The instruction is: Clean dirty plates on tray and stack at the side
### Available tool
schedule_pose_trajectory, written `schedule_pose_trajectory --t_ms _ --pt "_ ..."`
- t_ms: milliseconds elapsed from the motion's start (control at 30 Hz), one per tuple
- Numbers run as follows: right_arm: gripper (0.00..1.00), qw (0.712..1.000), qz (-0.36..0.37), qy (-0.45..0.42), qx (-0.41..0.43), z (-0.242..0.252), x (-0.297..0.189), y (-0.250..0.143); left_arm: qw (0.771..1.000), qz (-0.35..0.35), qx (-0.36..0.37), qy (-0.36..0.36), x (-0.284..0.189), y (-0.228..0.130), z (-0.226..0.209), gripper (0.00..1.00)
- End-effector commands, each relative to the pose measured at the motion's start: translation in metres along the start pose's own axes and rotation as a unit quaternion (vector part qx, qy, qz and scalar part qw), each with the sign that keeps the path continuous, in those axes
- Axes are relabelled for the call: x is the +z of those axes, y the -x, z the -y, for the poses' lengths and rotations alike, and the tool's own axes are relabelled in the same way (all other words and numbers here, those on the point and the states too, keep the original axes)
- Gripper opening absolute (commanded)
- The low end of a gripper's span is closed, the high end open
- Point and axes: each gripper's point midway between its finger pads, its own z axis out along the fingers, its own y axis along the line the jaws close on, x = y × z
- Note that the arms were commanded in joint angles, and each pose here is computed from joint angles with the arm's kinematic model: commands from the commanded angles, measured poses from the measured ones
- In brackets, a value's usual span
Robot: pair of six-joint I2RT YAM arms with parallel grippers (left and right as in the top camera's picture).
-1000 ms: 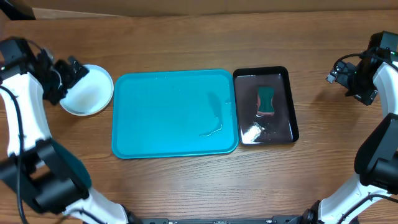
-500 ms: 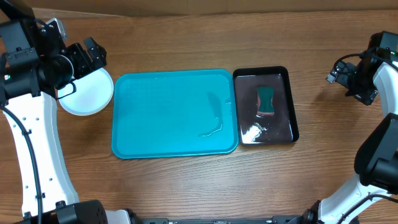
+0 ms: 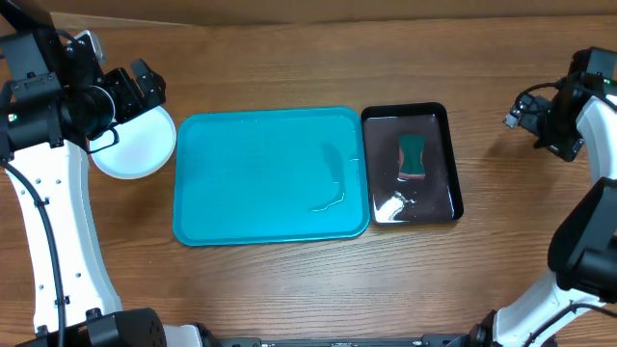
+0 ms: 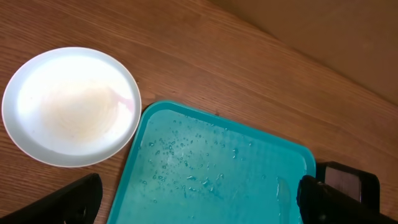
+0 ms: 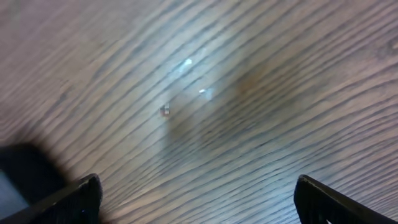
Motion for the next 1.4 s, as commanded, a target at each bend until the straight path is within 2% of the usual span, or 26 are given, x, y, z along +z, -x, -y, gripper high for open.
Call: schedule_pose_trajectory --t_ms 0,200,433,500,600,733,767,800,833,867,933,1167,1267,1367 --pt "1.0 0.995 0.086 0.035 -0.028 -0.032 -0.071 0.013 1.0 0.001 0.01 0.004 0.0 0.0 -0.001 1.0" --pt "1.0 0.967 0.209 0.111 -0.093 -0.086 -0.191 -0.01 1.0 0.001 0.01 0.004 0.0 0.0 -0.001 1.0" --pt "1.0 0.89 0.325 0.252 -0.195 -0.137 -0.334 -0.1 1.0 0.001 0.01 0.004 0.0 0.0 -0.001 1.0" --pt "1.0 0.863 0.354 0.287 -0.216 -0.136 -0.368 -0.124 1.0 0.001 0.01 0.004 0.0 0.0 -0.001 1.0" --pt "1.0 0.82 0.425 0.31 -0.227 -0.119 -0.412 -0.138 1.0 0.001 0.01 0.004 0.0 0.0 -0.001 1.0" --pt "1.0 0.76 0.519 0.34 -0.192 -0.085 -0.445 -0.15 1.0 0.001 0.01 0.004 0.0 0.0 -0.001 1.0" --pt "1.0 0.731 0.56 0.349 -0.176 -0.072 -0.449 -0.157 1.0 0.001 0.01 0.004 0.0 0.0 -0.001 1.0" --pt "1.0 0.725 0.567 0.351 -0.174 -0.069 -0.449 -0.158 1.0 0.001 0.01 0.004 0.0 0.0 -0.001 1.0" --pt "1.0 0.708 0.586 0.357 -0.168 -0.064 -0.447 -0.163 1.0 0.001 0.01 0.004 0.0 0.0 -0.001 1.0" --pt "1.0 0.677 0.618 0.367 -0.158 -0.055 -0.441 -0.171 1.0 0.001 0.01 0.004 0.0 0.0 -0.001 1.0" --pt "1.0 0.644 0.648 0.378 -0.148 -0.049 -0.428 -0.18 1.0 0.001 0.01 0.004 0.0 0.0 -0.001 1.0" --pt "1.0 0.556 0.706 0.415 -0.139 -0.048 -0.371 -0.198 1.0 0.001 0.01 0.004 0.0 0.0 -0.001 1.0" --pt "1.0 0.544 0.712 0.42 -0.142 -0.049 -0.345 -0.203 1.0 0.001 0.01 0.004 0.0 0.0 -0.001 1.0" --pt "1.0 0.555 0.705 0.417 -0.144 -0.05 -0.318 -0.205 1.0 0.001 0.01 0.004 0.0 0.0 -0.001 1.0"
